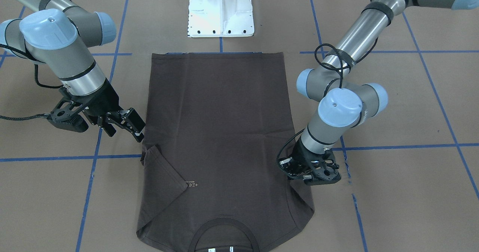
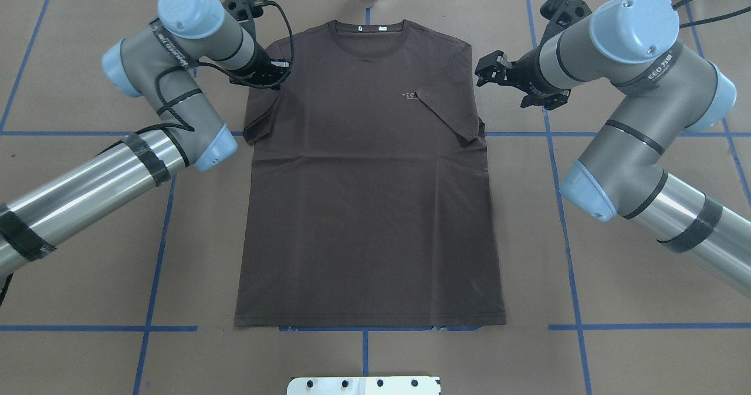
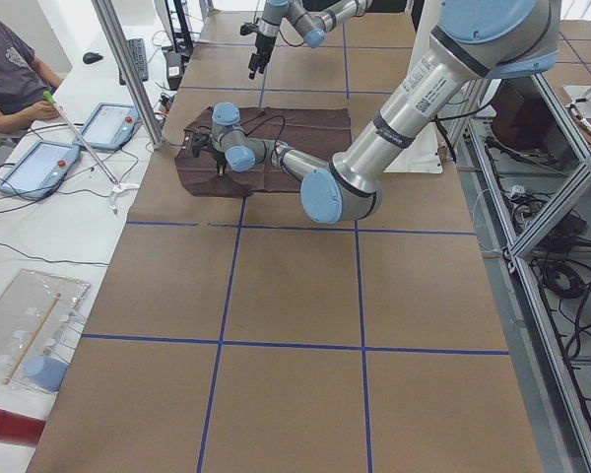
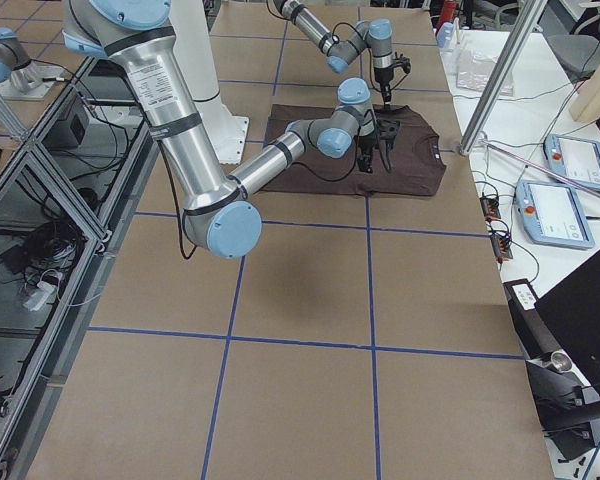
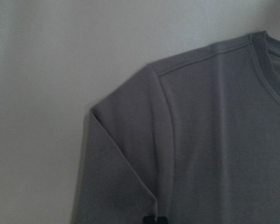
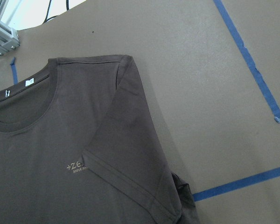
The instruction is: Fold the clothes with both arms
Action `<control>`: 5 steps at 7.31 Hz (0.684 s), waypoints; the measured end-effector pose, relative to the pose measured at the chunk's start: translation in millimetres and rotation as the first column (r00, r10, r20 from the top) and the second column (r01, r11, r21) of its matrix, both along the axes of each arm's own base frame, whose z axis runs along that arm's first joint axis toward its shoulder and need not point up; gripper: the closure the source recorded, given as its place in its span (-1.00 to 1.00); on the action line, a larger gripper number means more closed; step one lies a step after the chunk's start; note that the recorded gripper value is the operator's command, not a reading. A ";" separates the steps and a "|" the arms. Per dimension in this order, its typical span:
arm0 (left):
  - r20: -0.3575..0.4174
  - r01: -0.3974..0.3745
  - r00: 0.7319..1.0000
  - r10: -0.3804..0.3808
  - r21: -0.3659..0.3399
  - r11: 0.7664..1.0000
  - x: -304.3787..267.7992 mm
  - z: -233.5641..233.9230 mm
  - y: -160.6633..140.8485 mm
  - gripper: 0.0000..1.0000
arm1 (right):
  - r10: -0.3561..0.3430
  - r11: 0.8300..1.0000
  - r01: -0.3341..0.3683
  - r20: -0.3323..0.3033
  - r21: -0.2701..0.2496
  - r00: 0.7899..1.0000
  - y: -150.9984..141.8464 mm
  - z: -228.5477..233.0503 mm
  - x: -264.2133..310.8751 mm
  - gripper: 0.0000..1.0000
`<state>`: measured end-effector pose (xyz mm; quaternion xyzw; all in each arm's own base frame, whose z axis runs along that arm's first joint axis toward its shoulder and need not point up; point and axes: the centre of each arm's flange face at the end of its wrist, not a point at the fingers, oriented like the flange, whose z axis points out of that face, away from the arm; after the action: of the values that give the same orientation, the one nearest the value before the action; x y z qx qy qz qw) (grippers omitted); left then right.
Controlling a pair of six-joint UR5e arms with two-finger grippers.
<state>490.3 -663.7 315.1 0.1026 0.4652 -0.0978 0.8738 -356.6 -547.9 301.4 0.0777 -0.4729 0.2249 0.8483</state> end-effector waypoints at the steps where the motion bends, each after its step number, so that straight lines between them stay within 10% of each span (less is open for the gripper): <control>1: 0.000 0.009 1.000 -0.009 -0.001 1.000 6.3 -2.5 -1.8 1.00 | -0.001 1.000 0.001 -0.001 0.000 1.000 0.1 0.4 -0.5 -1.00; 5: -0.017 0.014 1.000 -0.013 0.015 1.000 21.2 -21.4 -3.4 1.00 | -0.002 1.000 0.002 -0.002 -0.001 1.000 -0.4 0.3 -1.3 -1.00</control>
<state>511.5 -667.1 293.7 0.1116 0.4724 -0.1011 0.8684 -357.9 -548.3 301.7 0.0772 -0.4723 0.2242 0.8490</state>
